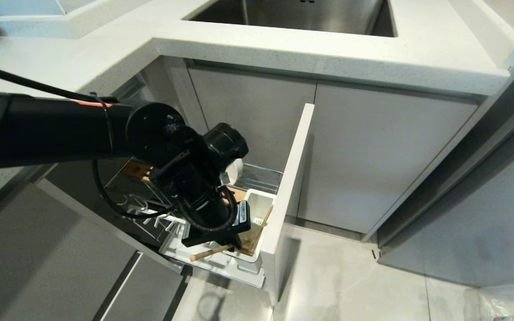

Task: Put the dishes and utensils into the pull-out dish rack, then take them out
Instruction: Pick up the chopsticks and place it in the cupboard

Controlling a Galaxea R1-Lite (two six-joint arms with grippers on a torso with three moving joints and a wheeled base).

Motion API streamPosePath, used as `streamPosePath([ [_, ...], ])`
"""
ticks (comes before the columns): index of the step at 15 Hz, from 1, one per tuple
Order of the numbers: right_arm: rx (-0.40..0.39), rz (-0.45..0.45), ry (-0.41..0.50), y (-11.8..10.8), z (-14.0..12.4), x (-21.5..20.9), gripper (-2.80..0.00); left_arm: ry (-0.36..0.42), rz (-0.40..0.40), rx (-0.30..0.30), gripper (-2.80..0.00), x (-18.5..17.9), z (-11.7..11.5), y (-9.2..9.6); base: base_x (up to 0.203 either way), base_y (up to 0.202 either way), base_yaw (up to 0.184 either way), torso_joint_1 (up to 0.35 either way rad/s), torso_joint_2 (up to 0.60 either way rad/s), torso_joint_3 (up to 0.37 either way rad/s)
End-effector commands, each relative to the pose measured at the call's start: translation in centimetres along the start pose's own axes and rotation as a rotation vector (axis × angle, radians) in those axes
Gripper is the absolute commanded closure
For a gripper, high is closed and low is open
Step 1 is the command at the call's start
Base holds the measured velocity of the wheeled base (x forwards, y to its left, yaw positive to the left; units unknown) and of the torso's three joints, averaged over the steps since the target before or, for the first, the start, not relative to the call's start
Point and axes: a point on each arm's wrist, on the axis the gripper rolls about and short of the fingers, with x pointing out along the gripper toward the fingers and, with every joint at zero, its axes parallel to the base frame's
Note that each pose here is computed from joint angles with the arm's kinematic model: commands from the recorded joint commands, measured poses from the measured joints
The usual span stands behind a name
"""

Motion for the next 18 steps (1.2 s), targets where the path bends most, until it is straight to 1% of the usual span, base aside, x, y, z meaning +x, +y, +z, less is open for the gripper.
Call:
streamPosePath([
  [1,0.001,0.0,0.001,0.0,0.0,0.0,0.0,0.022,0.019,-0.013,0.0,1.1,0.5,0.0,0.0,0.0,0.0,0.0,0.0,0.0],
  [3,0.001,0.0,0.001,0.0,0.0,0.0,0.0,0.032,0.025,-0.022,0.0,1.9,1.0,0.1,0.0,0.0,0.0,0.0,0.0,0.0],
  [5,0.001,0.0,0.001,0.0,0.0,0.0,0.0,0.065,-0.017,-0.032,0.0,2.3,1.5,0.1,0.0,0.0,0.0,0.0,0.0,0.0],
  [6,0.001,0.0,0.001,0.0,0.0,0.0,0.0,0.072,-0.022,-0.036,0.0,2.5,1.6,0.1,0.0,0.0,0.0,0.0,0.0,0.0],
  [10,0.001,0.0,0.001,0.0,0.0,0.0,0.0,0.081,-0.023,-0.039,0.0,3.3,1.9,0.1,0.0,0.0,0.0,0.0,0.0,0.0],
  [16,0.001,0.0,0.001,0.0,0.0,0.0,0.0,0.078,-0.022,-0.045,0.0,3.3,2.1,0.2,0.0,0.0,0.0,0.0,0.0,0.0],
  [17,0.001,0.0,0.001,0.0,0.0,0.0,0.0,0.076,-0.022,-0.046,-2.8,3.2,2.1,0.1,0.0,0.0,0.0,0.0,0.0,0.0],
  [18,0.001,0.0,0.001,0.0,0.0,0.0,0.0,0.073,-0.02,-0.047,-2.8,3.2,2.1,0.1,0.0,0.0,0.0,0.0,0.0,0.0],
])
